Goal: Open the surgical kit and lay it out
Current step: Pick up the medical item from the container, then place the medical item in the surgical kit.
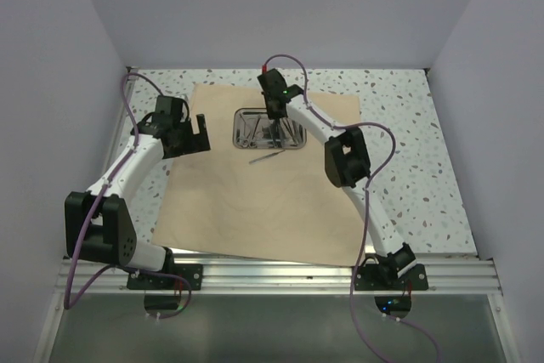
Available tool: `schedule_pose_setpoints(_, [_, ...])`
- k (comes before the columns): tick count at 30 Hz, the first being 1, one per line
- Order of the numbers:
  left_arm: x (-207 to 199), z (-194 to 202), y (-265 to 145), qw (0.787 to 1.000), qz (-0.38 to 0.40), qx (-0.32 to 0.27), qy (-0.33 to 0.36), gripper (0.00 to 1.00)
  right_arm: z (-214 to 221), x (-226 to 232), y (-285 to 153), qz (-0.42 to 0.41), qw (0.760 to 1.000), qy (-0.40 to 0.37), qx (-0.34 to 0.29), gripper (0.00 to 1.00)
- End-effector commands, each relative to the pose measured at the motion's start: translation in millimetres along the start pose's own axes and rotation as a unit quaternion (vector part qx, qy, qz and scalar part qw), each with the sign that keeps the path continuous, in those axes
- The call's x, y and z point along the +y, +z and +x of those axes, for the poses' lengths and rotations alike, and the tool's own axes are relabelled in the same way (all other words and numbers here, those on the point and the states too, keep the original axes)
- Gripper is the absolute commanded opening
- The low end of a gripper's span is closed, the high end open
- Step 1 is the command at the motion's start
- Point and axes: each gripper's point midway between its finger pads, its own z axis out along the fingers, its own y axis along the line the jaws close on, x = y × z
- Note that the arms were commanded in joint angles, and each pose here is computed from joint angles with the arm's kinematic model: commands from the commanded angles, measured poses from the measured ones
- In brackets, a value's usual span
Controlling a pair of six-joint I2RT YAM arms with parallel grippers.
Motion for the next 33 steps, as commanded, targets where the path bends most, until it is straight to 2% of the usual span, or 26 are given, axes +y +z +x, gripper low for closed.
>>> schedule_pose_setpoints(1, [-8.5, -24.7, -11.6, 0.999, 0.023, -0.037, 0.004, 0.98, -53.0, -16.1, -56.6, 0.015, 0.998, -0.001, -0.062, 0.0])
schedule_pose_setpoints(10, [-19.7, -52.4, -21.0, 0.997, 0.038, -0.066, 0.003, 0.98, -93.8, -29.5, -111.0, 0.012, 0.993, 0.006, -0.116, 0.0])
schedule_pose_setpoints(14, [-25.1, -57.2, -21.5, 0.996, 0.049, -0.07, 0.003, 0.98, -82.9, -35.7, -123.9, 0.018, 0.995, 0.015, -0.098, 0.0])
schedule_pose_setpoints(15, [-25.0, -57.8, -20.0, 0.996, 0.049, -0.07, 0.002, 0.98, -87.4, -40.2, -141.5, 0.016, 0.994, 0.033, -0.104, 0.0])
schedule_pose_setpoints(16, [-27.3, -58.6, -19.2, 0.996, 0.054, -0.071, 0.0, 0.98, -65.9, -41.5, -136.9, 0.017, 0.996, 0.03, -0.079, 0.0])
schedule_pose_setpoints(17, [-28.2, -58.2, -16.6, 0.996, 0.055, -0.068, -0.002, 0.98, -72.4, -46.3, -161.2, 0.009, 0.994, 0.058, -0.094, 0.0])
schedule_pose_setpoints(18, [-29.2, -59.0, -15.6, 0.996, 0.057, -0.069, -0.004, 0.99, -42.2, -47.7, -152.1, 0.011, 0.996, 0.057, -0.065, 0.0])
schedule_pose_setpoints(19, [-34.4, -59.1, -15.2, 0.995, 0.071, -0.066, -0.004, 0.99, -31.3, -46.2, -157.4, 0.003, 0.996, 0.062, -0.058, 0.0])
schedule_pose_setpoints(24, [-57.6, -68.3, -12.0, 0.992, 0.101, -0.077, 0.011, 0.99, 40.7, -64.9, -203.1, 0.005, 0.991, 0.128, -0.035, 0.0])
schedule_pose_setpoints(26, [-73.3, -71.5, -9.1, 0.991, 0.109, -0.078, 0.024, 0.99, 61.8, -62.3, -214.0, -0.005, 0.987, 0.157, -0.022, 0.0])
schedule_pose_setpoints(27, [-79.2, -73.4, -7.8, 0.99, 0.112, -0.08, 0.027, 0.99, 87.4, -65.9, -215.0, 0.0, 0.987, 0.161, 0.0, 0.0])
schedule_pose_setpoints(29, [-96.2, -72.6, -1.6, 0.99, 0.116, -0.077, 0.039, 0.99, 101.4, -60.1, -232.0, -0.018, 0.981, 0.192, 0.001, 0.0])
schedule_pose_setpoints(30, [-102.6, -73.7, 0.1, 0.989, 0.117, -0.079, 0.042, 0.99, 126.8, -61.6, -229.4, -0.011, 0.981, 0.193, 0.023, 0.0])
schedule_pose_setpoints(33, [-127.6, -69.7, 8.0, 0.988, 0.122, -0.076, 0.061, 0.99, 160.1, -57.2, -233.4, -0.021, 0.974, 0.217, 0.057, 0.0])
